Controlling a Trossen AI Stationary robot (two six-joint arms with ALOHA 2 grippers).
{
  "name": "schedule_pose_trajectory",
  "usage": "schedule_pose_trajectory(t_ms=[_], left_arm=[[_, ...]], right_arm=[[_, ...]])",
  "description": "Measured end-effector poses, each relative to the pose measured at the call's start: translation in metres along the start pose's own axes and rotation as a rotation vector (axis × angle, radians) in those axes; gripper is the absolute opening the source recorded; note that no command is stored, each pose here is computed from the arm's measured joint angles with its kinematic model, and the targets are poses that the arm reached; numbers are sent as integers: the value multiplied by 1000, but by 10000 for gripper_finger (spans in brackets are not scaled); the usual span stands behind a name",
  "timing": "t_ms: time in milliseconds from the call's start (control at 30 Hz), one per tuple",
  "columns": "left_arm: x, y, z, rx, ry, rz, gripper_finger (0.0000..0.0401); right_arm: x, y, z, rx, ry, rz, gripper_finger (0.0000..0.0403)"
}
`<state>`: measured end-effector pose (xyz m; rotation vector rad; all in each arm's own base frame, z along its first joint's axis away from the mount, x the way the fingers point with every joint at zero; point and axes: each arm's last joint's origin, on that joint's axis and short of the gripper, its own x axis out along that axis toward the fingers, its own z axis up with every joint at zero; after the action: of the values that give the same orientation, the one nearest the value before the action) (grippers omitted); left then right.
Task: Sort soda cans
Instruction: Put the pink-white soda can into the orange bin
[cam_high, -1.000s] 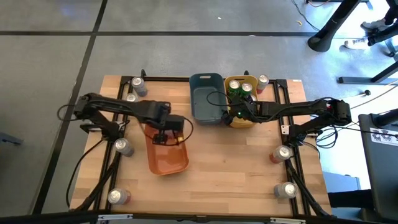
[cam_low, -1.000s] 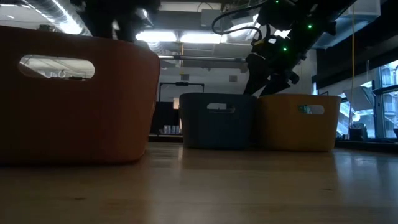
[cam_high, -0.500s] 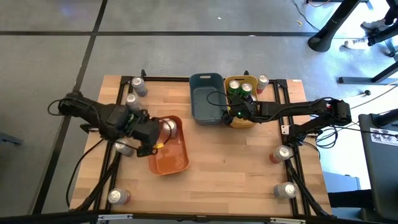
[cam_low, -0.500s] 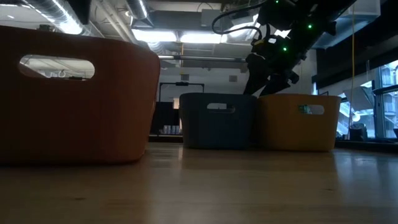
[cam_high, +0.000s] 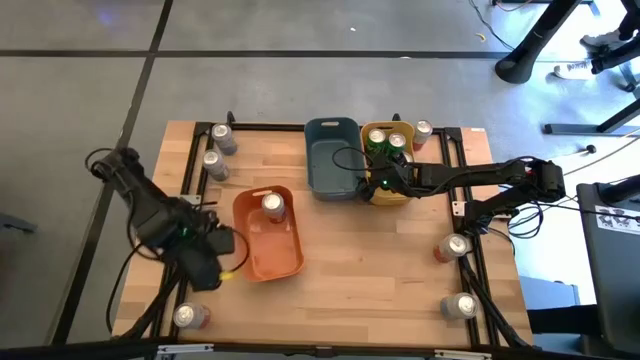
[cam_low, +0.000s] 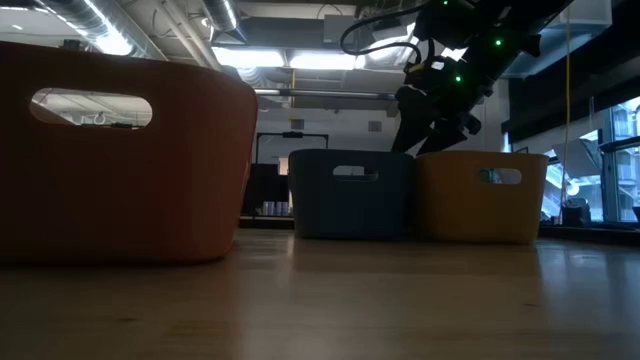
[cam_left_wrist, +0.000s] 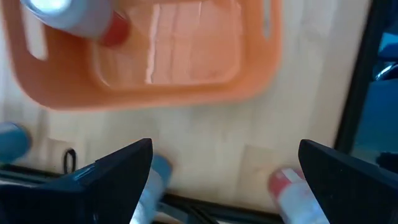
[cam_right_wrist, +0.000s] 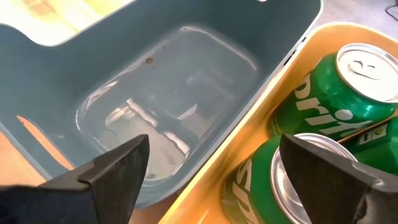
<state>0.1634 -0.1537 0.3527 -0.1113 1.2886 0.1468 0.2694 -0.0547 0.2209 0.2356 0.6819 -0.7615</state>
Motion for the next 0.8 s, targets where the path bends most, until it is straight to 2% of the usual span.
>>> schedule_pose_trajectory(t_ms=[267,467,800], left_arm=[[9,-48,-38,12,76,-22,389],[17,-82,-62,-9,84,-97,389],[34,-114,-102,24,111,-50,389]], right_arm=[[0,0,0,28,2,4,358],[0,0,0,30,3,4,358],[0,2,0,92,25,60,358]])
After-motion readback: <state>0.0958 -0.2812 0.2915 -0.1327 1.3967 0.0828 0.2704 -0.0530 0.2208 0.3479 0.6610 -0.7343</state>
